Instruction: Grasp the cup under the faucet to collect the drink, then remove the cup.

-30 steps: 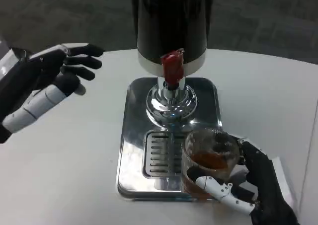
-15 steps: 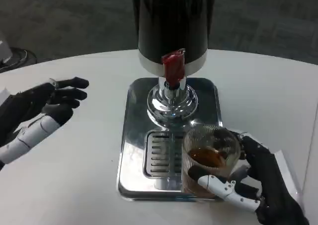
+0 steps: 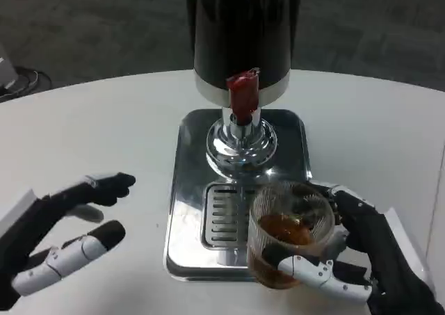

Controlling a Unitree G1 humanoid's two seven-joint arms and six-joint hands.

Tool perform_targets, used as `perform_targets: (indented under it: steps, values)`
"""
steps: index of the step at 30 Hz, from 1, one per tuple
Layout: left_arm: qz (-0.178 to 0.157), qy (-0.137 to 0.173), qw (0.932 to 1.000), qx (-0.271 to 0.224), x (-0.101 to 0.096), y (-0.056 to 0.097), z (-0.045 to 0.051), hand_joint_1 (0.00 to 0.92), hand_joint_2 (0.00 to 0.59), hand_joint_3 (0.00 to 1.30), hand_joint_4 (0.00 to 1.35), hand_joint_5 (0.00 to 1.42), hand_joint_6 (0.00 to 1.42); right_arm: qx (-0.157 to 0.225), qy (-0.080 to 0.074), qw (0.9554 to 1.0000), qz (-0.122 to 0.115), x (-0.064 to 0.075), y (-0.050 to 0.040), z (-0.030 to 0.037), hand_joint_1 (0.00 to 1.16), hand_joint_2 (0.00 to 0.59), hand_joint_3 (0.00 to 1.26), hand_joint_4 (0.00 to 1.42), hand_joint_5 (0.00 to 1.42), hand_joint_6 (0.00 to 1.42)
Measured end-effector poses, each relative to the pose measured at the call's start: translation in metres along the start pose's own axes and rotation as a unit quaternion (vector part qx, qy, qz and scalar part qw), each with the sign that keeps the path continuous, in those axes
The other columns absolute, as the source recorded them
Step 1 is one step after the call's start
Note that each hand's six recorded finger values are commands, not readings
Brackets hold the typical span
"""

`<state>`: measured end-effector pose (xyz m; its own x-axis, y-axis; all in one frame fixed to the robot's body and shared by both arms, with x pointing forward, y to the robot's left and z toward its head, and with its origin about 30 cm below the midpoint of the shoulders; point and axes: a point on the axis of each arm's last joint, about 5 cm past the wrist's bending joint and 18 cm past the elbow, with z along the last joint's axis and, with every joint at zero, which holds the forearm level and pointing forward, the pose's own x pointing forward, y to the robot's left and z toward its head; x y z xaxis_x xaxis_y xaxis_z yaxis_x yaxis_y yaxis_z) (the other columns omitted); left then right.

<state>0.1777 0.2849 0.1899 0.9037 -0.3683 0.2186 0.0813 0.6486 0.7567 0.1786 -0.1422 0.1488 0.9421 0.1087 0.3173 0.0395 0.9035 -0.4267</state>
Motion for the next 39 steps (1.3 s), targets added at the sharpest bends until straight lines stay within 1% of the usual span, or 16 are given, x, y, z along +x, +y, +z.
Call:
perform_targets:
  steps: [2,4,7,9,10,11,12,15,20,22,24,26,28,30,35,39]
  values:
    - [-0.012,0.009,0.9998,0.01,-0.003,-0.004,-0.0009,0.0,0.1,0.25,0.21,0.24,0.33,-0.006,0.002,1.0,0.003,-0.001,-0.0023,-0.0012,0.84,0.157,0.83,0.9,1.04,0.97]
    - [-0.018,0.009,0.9997,0.011,-0.005,-0.006,-0.0011,0.0,0.1,0.25,0.2,0.23,0.33,-0.01,0.002,0.9999,0.006,-0.001,-0.0038,-0.0019,0.84,0.157,0.83,0.9,1.04,0.97]
    - [-0.039,0.006,0.999,0.023,-0.005,-0.013,0.0005,0.0,0.099,0.24,0.18,0.21,0.32,-0.015,-0.001,0.9998,0.012,0.0,-0.0053,-0.0018,0.84,0.155,0.83,0.9,1.04,0.98]
    - [-0.054,0.007,0.998,0.032,-0.006,-0.017,0.0012,0.0,0.099,0.22,0.15,0.19,0.3,-0.022,-0.009,0.9996,0.014,0.0,-0.0072,-0.0013,0.85,0.151,0.84,0.9,1.05,0.99]
    - [-0.055,0.008,0.9979,0.034,-0.006,-0.017,0.0011,0.0,0.099,0.22,0.14,0.18,0.29,-0.023,-0.01,0.9996,0.014,0.001,-0.0076,-0.0009,0.85,0.15,0.84,0.9,1.05,0.99]
    - [-0.06,0.008,0.9975,0.035,-0.006,-0.019,0.0013,0.0,0.099,0.22,0.14,0.18,0.29,-0.037,-0.015,0.9991,0.014,0.001,-0.0087,-0.0004,0.85,0.15,0.84,0.9,1.05,0.99]
    - [-0.063,0.007,0.9974,0.035,-0.005,-0.02,0.0014,0.0,0.099,0.21,0.13,0.17,0.29,-0.04,-0.017,0.999,0.015,0.002,-0.009,-0.0001,0.85,0.15,0.84,0.9,1.06,0.99]
    - [-0.075,0.006,0.9965,0.037,-0.005,-0.024,0.0017,0.0,0.099,0.21,0.13,0.16,0.28,-0.037,-0.017,0.999,0.015,0.002,-0.0084,0.0001,0.86,0.151,0.84,0.91,1.06,0.99]
    - [-0.082,0.004,0.9957,0.042,-0.004,-0.026,0.0024,0.0,0.099,0.19,0.11,0.14,0.26,-0.04,-0.018,0.9988,0.02,0.002,-0.0095,-0.0001,0.86,0.151,0.84,0.91,1.06,1.01]
    - [-0.087,0.001,0.9953,0.044,-0.004,-0.027,0.0033,0.0,0.097,0.17,0.08,0.12,0.26,-0.049,-0.026,0.9982,0.023,0.004,-0.0121,0.0004,0.86,0.151,0.84,0.91,1.07,1.02]
    - [-0.101,0.001,0.993,0.061,-0.002,-0.029,0.0049,0.0,0.097,0.17,0.07,0.11,0.26,-0.06,-0.038,0.9971,0.028,0.006,-0.0156,0.0012,0.86,0.151,0.85,0.91,1.07,1.02]
    - [-0.111,0.0,0.9914,0.069,-0.001,-0.03,0.0054,0.0,0.097,0.17,0.06,0.1,0.25,-0.066,-0.046,0.9963,0.031,0.007,-0.0186,0.0018,0.86,0.151,0.85,0.91,1.07,1.03]
    - [-0.119,0.001,0.9897,0.08,0.0,-0.031,0.0058,0.0,0.097,0.17,0.06,0.1,0.25,-0.073,-0.05,0.9955,0.033,0.009,-0.022,0.0021,0.86,0.151,0.85,0.91,1.07,1.03]
    - [-0.126,-0.004,0.9891,0.077,0.002,-0.034,0.0065,0.0,0.097,0.16,0.05,0.1,0.24,-0.076,-0.051,0.9951,0.037,0.009,-0.0234,0.0022,0.86,0.151,0.85,0.91,1.08,1.03]
    - [-0.13,-0.008,0.9884,0.079,0.005,-0.035,0.007,0.0,0.087,0.16,0.05,0.09,0.23,-0.082,-0.054,0.9939,0.051,0.01,-0.0274,0.0022,0.86,0.151,0.86,0.92,1.09,1.05]
    - [-0.139,-0.011,0.9858,0.093,0.008,-0.034,0.0079,0.0,0.088,0.14,0.02,0.07,0.21,-0.091,-0.064,0.9916,0.065,0.013,-0.0312,0.0035,0.86,0.151,0.87,0.94,1.1,1.05]
